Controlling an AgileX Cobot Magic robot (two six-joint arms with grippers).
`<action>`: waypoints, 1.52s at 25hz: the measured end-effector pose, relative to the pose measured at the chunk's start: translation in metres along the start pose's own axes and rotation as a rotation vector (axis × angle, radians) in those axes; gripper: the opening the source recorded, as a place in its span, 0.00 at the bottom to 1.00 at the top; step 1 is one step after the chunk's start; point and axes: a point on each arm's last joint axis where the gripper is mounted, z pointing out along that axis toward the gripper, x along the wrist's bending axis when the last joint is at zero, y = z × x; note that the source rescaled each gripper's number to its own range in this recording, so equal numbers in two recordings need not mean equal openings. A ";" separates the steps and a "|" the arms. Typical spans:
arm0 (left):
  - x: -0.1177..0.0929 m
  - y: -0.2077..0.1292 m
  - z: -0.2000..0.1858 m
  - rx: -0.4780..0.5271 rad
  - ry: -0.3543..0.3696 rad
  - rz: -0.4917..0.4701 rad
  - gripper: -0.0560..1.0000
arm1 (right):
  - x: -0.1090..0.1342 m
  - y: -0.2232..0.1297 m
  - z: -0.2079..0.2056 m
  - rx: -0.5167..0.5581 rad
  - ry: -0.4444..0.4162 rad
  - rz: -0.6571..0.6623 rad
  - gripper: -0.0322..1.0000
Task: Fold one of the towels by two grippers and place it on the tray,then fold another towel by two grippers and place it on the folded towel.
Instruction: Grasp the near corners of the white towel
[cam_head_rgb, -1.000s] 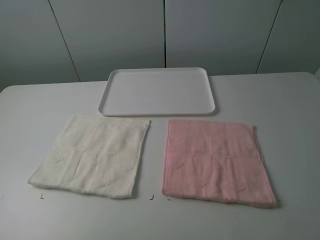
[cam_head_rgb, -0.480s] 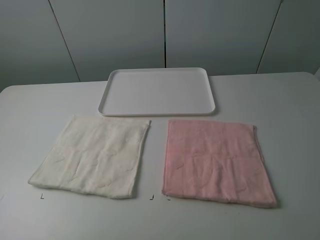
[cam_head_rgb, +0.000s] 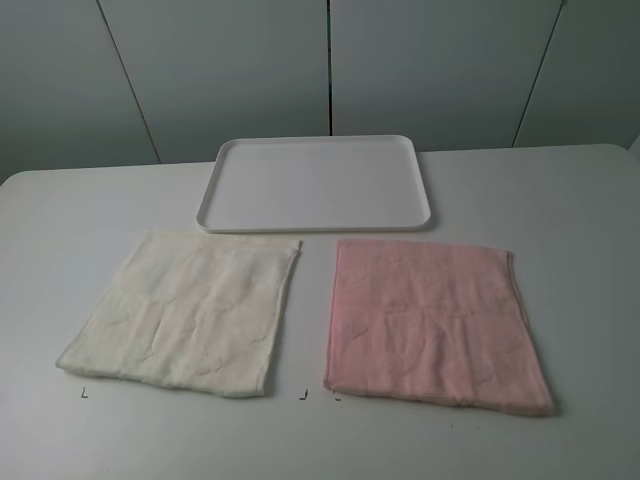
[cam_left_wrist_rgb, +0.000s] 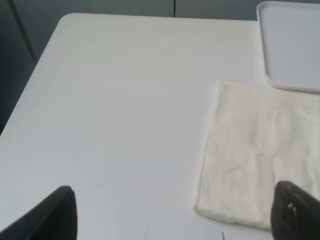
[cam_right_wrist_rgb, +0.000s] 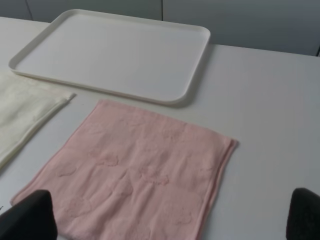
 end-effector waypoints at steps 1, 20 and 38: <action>0.000 0.000 0.000 0.000 0.000 0.000 1.00 | 0.000 0.000 0.000 0.000 0.001 0.000 1.00; -0.015 0.066 0.026 0.176 -0.050 0.235 1.00 | -0.010 0.064 0.002 0.085 -0.033 -0.040 1.00; -0.053 0.080 0.218 0.753 -0.536 1.184 1.00 | 0.014 0.108 0.182 0.572 0.408 -0.437 1.00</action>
